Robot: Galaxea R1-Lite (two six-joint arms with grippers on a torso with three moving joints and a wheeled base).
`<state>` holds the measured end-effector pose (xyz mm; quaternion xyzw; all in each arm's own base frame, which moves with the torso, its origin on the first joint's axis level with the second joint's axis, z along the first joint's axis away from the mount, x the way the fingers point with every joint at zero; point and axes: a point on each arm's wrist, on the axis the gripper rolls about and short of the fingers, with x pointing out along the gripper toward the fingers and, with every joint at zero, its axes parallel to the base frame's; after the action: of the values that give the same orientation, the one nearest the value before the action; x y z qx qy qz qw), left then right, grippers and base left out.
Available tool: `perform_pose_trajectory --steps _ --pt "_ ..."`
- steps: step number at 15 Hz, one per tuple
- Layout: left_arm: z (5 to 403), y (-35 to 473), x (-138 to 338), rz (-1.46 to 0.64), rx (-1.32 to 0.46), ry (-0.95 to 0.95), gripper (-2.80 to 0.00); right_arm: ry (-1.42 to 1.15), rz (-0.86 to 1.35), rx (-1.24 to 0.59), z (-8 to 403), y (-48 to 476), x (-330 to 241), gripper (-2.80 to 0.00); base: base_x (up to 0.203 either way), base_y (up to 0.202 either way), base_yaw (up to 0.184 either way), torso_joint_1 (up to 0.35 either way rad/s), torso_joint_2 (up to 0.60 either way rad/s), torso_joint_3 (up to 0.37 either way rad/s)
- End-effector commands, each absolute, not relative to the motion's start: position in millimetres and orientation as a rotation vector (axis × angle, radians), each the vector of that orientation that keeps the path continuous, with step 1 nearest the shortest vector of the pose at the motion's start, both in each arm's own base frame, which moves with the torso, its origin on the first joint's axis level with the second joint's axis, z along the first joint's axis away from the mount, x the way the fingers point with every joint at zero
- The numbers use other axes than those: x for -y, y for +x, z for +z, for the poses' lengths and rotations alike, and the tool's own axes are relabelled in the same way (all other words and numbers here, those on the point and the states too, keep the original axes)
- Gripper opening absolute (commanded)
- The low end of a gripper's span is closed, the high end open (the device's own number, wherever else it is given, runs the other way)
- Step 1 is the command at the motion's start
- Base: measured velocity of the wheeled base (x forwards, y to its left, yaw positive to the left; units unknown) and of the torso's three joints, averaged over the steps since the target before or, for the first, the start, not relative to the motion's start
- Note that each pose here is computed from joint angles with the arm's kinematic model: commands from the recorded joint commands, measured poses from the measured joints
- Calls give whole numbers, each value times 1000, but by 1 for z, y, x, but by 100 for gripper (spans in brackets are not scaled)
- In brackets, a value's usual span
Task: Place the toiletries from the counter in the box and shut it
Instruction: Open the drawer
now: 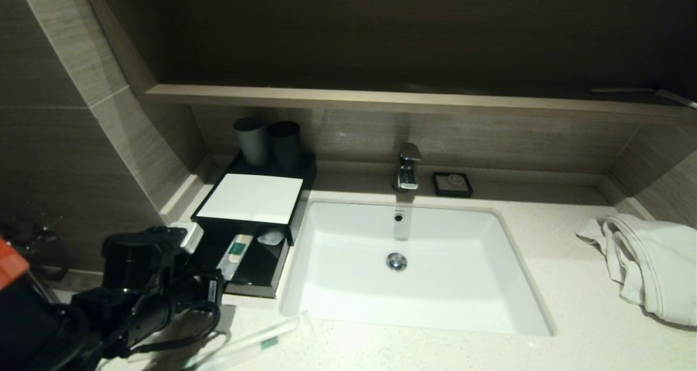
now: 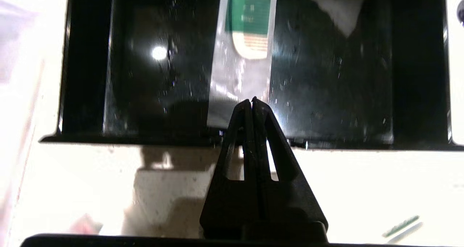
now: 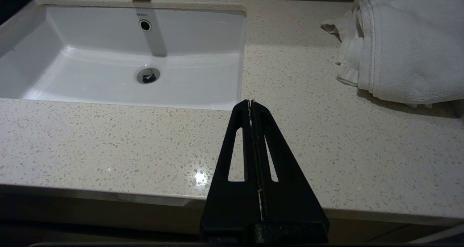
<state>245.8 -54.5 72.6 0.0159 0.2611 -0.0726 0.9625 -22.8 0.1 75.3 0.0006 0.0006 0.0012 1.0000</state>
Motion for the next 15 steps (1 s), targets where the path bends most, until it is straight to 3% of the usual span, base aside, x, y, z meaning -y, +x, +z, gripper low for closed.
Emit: perform_pose_trajectory --steps 1,8,11,15 --pt "81 254 56 -146 -487 25 -280 2 3 -2 75 -23 0 -280 0 0 0 0 0 0" --pt "120 262 55 -131 -496 21 -280 2 3 -2 75 -23 0 -280 0 0 0 0 0 0" --pt "147 259 53 -126 -588 31 -280 2 2 -2 75 -23 0 -280 0 0 0 0 0 0" --pt "152 269 55 -117 -792 63 -280 2 3 -2 75 -23 0 -280 0 0 0 0 0 0"
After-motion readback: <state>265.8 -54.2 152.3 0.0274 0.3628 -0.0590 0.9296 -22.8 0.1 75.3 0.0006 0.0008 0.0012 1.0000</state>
